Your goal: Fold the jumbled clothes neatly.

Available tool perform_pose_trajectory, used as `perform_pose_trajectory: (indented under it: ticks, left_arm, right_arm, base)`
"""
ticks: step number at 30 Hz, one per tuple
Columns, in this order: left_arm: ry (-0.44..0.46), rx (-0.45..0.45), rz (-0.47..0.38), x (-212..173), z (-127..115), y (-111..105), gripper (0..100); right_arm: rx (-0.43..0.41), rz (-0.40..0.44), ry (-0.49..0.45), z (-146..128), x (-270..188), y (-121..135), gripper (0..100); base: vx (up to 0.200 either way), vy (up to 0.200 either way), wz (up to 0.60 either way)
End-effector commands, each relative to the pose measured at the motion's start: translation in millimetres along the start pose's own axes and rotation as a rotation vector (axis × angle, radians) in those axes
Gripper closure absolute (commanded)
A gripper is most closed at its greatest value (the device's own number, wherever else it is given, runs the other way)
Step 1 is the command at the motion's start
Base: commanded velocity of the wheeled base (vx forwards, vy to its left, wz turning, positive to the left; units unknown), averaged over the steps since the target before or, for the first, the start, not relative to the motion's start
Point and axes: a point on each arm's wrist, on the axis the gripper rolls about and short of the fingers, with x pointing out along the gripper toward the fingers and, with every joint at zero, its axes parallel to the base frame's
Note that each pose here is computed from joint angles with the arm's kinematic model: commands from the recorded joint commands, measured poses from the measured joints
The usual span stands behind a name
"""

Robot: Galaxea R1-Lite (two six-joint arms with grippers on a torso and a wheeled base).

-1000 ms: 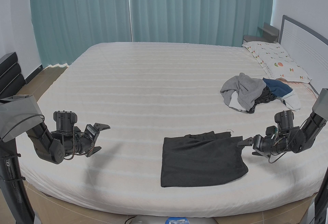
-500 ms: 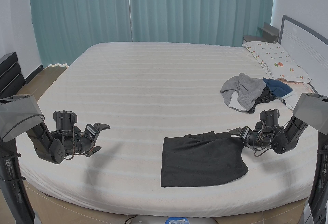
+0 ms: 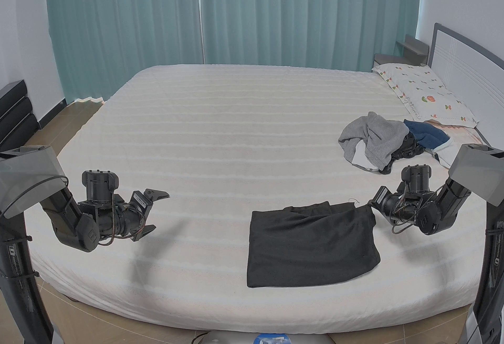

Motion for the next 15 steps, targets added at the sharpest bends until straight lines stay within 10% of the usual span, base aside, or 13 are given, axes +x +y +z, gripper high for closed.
perform_pose_trajectory:
  ticks: [1,8,9,15]
  left_arm:
    - [0.0,0.0,0.0,0.2,0.1,0.1,0]
    - [-0.004,0.0,-0.003,0.5,0.8,-0.9,0]
    - [-0.004,-0.003,-0.003,0.5,0.8,-0.9,0]
    - [-0.005,-0.007,-0.006,0.0,1.2,-1.9,0]
  right_arm:
    - [0.011,-0.003,-0.033,4.0,-0.6,-3.1,100]
    - [0.081,0.011,-0.035,2.1,-5.8,-7.4,100]
    - [0.085,0.015,-0.04,1.9,-4.9,-7.8,0]
    - [0.111,0.012,-0.044,4.1,-8.6,-11.3,0]
  base:
    - [0.0,0.0,0.0]
    - [0.0,0.0,0.0]
    - [0.0,0.0,0.0]
    - [0.0,0.0,0.0]
